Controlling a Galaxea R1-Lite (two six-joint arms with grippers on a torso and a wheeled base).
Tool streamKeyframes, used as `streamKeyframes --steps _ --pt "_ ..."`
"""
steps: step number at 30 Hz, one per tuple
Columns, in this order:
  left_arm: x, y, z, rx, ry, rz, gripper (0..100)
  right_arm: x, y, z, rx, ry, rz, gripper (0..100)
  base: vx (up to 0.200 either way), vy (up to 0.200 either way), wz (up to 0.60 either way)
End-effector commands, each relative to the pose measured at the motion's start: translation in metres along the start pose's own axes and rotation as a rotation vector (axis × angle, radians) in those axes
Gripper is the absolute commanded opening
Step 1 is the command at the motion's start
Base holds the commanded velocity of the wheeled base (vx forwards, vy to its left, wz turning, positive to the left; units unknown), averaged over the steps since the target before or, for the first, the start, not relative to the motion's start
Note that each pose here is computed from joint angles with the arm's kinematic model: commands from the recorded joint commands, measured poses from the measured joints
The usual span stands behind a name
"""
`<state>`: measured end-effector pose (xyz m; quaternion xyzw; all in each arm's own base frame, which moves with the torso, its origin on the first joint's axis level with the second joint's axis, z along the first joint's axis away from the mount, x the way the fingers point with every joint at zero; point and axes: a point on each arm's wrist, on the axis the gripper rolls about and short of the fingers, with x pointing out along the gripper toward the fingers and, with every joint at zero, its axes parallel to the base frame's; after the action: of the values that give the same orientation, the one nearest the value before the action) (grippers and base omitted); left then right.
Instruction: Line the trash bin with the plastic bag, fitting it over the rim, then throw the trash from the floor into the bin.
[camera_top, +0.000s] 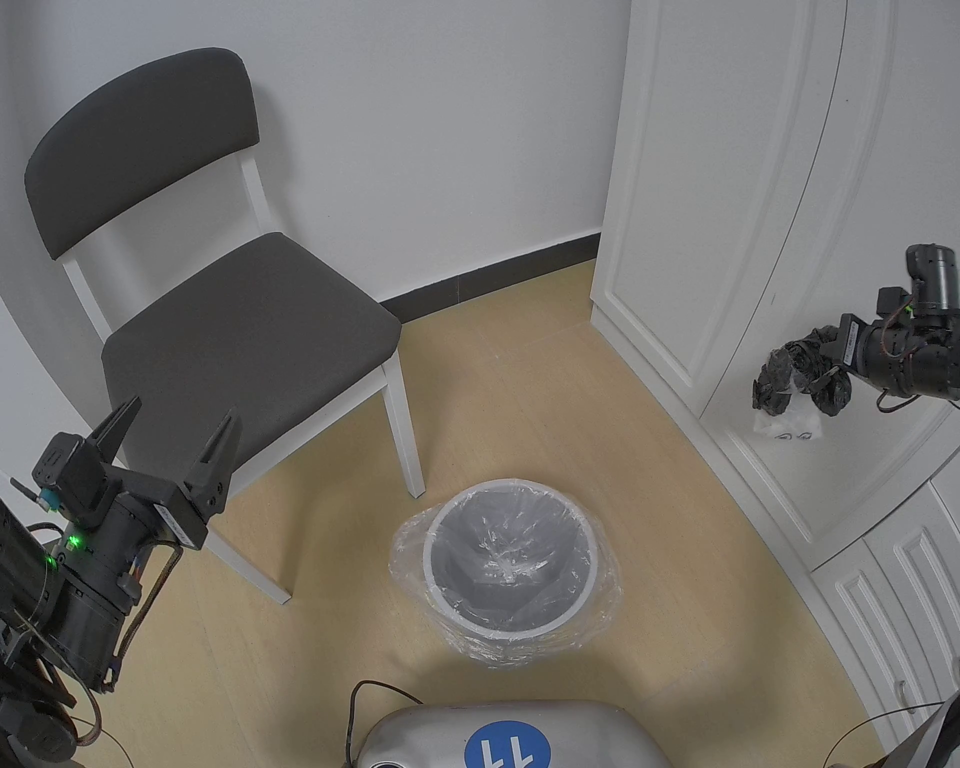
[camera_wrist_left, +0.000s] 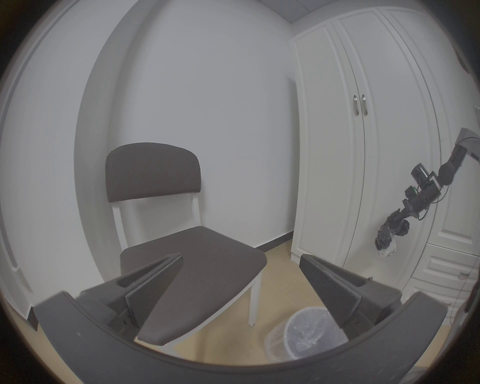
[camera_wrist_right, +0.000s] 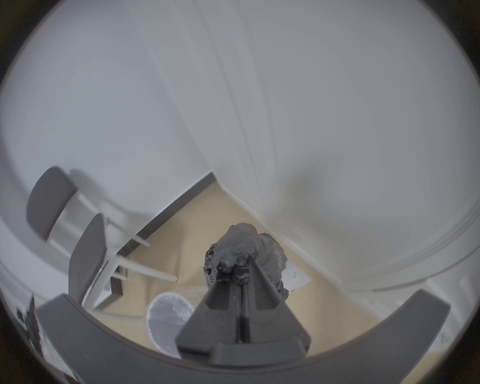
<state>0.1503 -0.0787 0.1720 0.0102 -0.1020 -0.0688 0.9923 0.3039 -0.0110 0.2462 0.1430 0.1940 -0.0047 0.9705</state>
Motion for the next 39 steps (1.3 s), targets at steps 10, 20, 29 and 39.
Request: streamKeyframes --steps 10,20,29,39 --pt "-0.002 0.006 0.006 -0.002 -0.031 0.0 100 -0.074 0.058 -0.021 -0.204 -0.052 0.311 0 0.0 0.0 0.0" --pt "-0.004 0.007 0.004 0.064 -0.025 0.006 100 -0.049 0.089 -0.065 -0.331 0.122 0.429 0 0.0 0.0 0.0" --pt "-0.007 0.012 0.011 0.103 -0.06 0.028 100 -0.014 0.114 -0.102 -0.378 0.249 0.475 0 0.0 0.0 0.0" --pt "-0.011 0.015 0.026 0.107 -0.133 0.038 100 0.033 0.141 -0.163 -0.434 0.297 0.471 0 0.0 0.0 0.0"
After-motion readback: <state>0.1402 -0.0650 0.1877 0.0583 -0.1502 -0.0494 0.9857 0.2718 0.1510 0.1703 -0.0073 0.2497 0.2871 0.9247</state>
